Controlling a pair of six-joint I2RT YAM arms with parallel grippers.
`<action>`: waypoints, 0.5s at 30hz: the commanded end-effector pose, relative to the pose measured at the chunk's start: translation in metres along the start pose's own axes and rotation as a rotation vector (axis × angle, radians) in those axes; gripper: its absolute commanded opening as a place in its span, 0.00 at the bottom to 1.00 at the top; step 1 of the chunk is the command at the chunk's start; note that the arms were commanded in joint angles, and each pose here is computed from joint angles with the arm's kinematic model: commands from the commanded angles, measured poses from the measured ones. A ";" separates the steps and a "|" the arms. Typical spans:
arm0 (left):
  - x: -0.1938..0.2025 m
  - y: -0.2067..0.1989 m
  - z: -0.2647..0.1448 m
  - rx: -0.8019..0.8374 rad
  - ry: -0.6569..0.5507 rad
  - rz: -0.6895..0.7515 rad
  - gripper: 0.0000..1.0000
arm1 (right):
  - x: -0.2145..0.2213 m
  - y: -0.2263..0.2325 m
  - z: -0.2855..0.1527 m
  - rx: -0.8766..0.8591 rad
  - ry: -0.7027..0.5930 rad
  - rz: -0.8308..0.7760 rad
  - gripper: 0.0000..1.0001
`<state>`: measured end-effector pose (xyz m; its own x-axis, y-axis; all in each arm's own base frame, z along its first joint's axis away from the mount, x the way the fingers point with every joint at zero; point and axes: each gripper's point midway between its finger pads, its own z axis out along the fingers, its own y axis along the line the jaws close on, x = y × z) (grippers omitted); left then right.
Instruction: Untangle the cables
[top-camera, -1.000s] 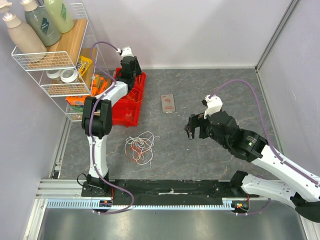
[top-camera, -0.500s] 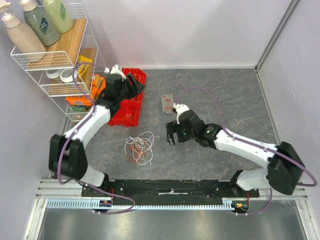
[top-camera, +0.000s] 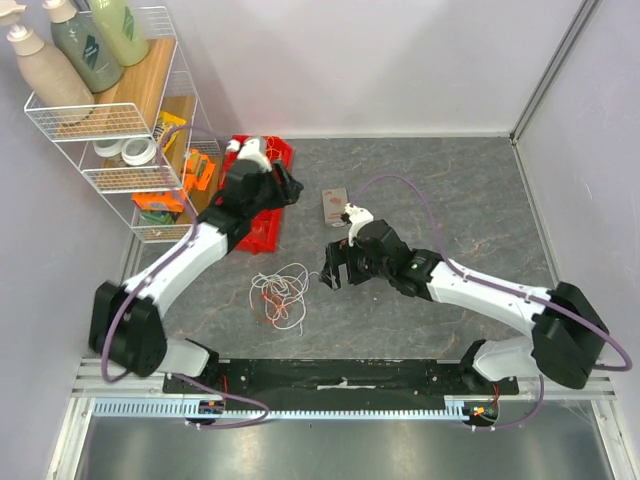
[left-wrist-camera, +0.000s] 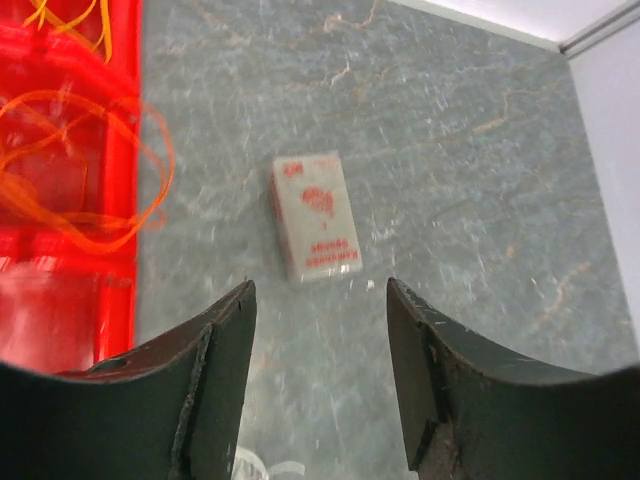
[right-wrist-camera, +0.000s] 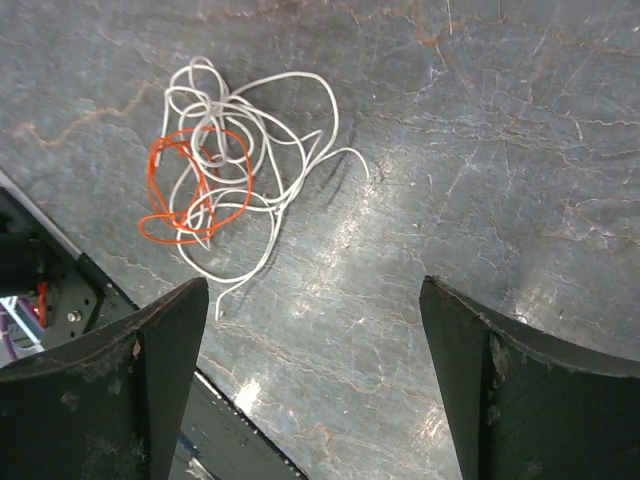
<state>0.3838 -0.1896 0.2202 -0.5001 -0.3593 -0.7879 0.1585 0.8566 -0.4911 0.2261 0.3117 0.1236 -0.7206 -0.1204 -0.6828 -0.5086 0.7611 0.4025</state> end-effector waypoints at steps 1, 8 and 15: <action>-0.050 -0.004 0.065 -0.134 -0.134 0.107 0.62 | -0.015 0.003 -0.023 -0.006 -0.079 0.013 0.94; -0.088 0.041 0.171 -0.416 -0.154 0.134 0.65 | -0.020 -0.017 -0.050 0.037 -0.121 0.032 0.96; -0.106 0.110 0.223 -0.482 -0.121 0.019 0.79 | -0.032 -0.033 -0.059 0.078 -0.145 0.022 0.97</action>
<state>0.6275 -0.1880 0.1758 -0.3946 -0.3221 -0.8605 -0.1522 0.9465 -0.2845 0.2315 0.2619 0.1639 -0.6738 -0.0044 -0.7389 -0.4514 0.7941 0.4069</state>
